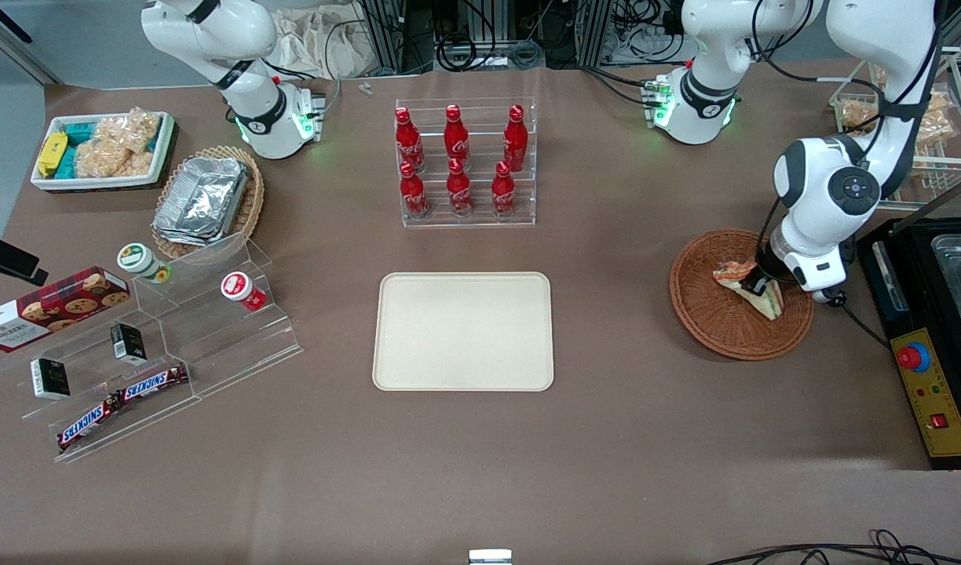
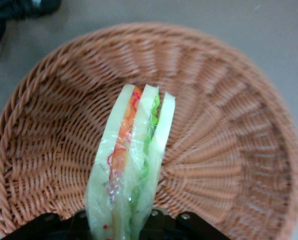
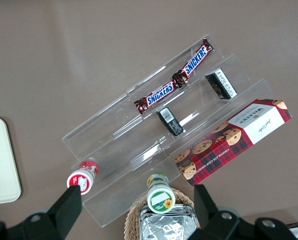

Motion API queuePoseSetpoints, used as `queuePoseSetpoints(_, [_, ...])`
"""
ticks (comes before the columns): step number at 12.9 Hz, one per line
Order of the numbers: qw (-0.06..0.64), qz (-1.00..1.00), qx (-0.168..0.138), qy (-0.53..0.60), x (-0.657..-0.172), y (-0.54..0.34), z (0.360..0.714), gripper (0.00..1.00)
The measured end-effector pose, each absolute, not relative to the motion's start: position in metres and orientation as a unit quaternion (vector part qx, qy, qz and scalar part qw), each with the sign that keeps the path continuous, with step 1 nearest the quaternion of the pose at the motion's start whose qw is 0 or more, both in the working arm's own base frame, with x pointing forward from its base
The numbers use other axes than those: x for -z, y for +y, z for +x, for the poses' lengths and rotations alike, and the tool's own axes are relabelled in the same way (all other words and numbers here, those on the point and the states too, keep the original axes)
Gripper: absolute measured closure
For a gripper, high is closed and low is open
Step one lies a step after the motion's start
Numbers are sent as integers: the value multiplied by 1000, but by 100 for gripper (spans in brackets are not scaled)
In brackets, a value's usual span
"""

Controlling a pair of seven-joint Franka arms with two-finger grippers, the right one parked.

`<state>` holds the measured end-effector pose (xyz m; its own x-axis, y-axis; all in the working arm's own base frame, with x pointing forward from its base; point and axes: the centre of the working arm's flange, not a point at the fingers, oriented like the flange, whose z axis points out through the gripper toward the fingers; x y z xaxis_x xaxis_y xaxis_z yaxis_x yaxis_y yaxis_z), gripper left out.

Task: Place sandwich from basket to tray
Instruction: 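Close the left gripper on the wrapped sandwich's upright edge, then lift the sandwich out of the basket with the left gripper, then carry the sandwich over the cream tray with the left gripper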

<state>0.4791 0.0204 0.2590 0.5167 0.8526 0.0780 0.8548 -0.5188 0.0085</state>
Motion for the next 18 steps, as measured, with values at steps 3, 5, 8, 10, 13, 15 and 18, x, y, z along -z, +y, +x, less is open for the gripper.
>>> queuePoseSetpoints(3, [32, -887, 23, -461, -319, 24, 502, 80])
queuePoseSetpoints(5, [33, -898, -8, -438, -390, 19, 528, 80])
queuePoseSetpoints(8, [16, -928, -40, -369, -512, -34, 561, 80])
queuePoseSetpoints(10, [-1, -954, -31, -299, -558, -96, 575, 80])
queuePoseSetpoints(13, [-26, -985, -44, -165, -551, -211, 572, 80])
queuePoseSetpoints(15, [-47, -991, -46, -115, -525, -276, 565, 80])
queuePoseSetpoints(18, [-25, -995, -28, -96, -452, -362, 557, 80])
